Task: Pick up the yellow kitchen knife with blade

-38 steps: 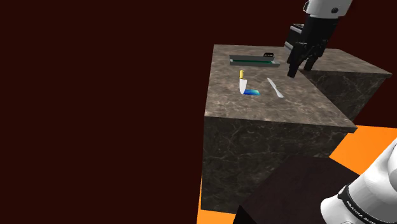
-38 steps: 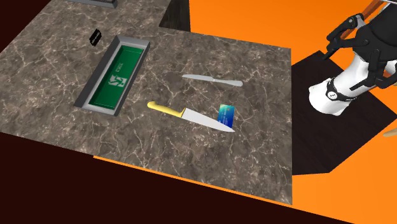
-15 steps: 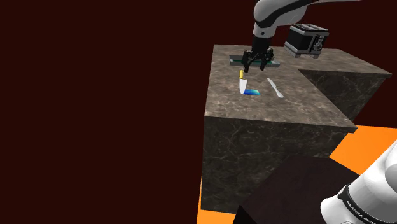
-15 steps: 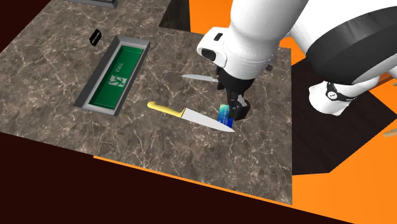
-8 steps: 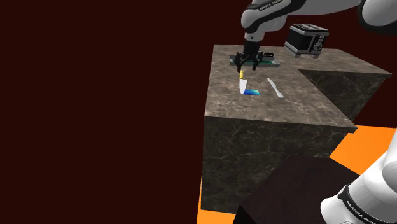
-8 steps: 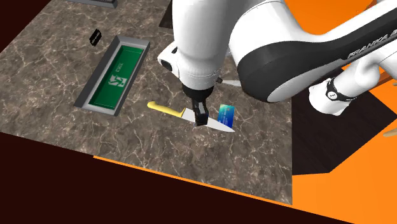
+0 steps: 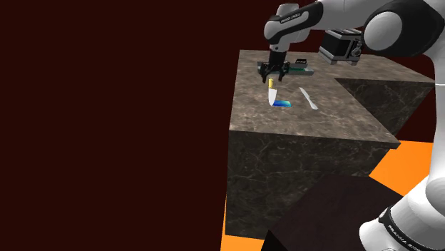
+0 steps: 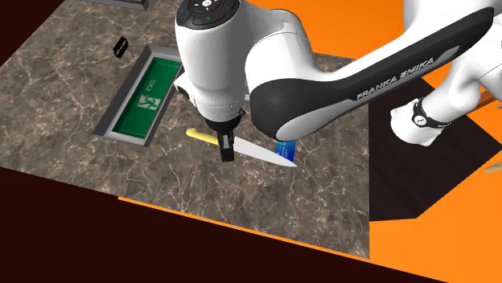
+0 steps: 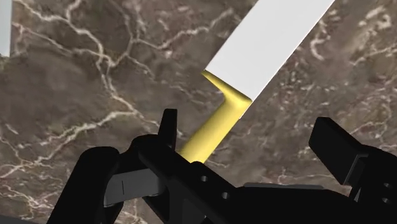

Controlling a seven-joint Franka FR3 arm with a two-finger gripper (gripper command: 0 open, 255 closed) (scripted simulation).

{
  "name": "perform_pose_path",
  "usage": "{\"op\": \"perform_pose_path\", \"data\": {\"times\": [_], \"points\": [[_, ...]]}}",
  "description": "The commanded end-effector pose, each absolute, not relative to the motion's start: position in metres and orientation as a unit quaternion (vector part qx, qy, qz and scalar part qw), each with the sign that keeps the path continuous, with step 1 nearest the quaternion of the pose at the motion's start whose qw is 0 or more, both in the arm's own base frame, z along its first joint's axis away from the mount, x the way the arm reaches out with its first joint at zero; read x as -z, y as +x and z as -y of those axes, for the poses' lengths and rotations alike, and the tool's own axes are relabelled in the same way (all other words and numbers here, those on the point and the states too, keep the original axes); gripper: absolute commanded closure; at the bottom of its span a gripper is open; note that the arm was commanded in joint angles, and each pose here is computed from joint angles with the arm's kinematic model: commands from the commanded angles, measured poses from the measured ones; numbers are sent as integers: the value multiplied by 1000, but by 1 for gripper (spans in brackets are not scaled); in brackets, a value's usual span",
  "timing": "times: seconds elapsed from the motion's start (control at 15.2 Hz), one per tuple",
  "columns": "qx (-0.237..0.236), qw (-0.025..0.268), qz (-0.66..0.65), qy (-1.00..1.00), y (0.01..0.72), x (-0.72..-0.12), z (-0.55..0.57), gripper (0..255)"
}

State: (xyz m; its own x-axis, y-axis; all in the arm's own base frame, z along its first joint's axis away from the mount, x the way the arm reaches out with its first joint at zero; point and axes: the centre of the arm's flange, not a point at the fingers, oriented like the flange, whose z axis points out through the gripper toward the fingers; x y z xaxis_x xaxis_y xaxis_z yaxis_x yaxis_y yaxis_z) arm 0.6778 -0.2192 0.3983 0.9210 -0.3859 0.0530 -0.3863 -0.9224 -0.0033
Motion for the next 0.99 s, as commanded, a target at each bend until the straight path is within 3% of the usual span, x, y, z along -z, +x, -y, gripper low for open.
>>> {"op": "perform_pose_path", "data": {"times": [0.0, 0.26, 0.33, 0.92], "points": [[-26, 4, 197, 980, 677, -387, 219, 0], [-26, 4, 197, 980, 677, -374, 219, 0], [-26, 4, 197, 980, 677, -374, 219, 255], [-26, 4, 197, 980, 677, -374, 219, 255]]}}
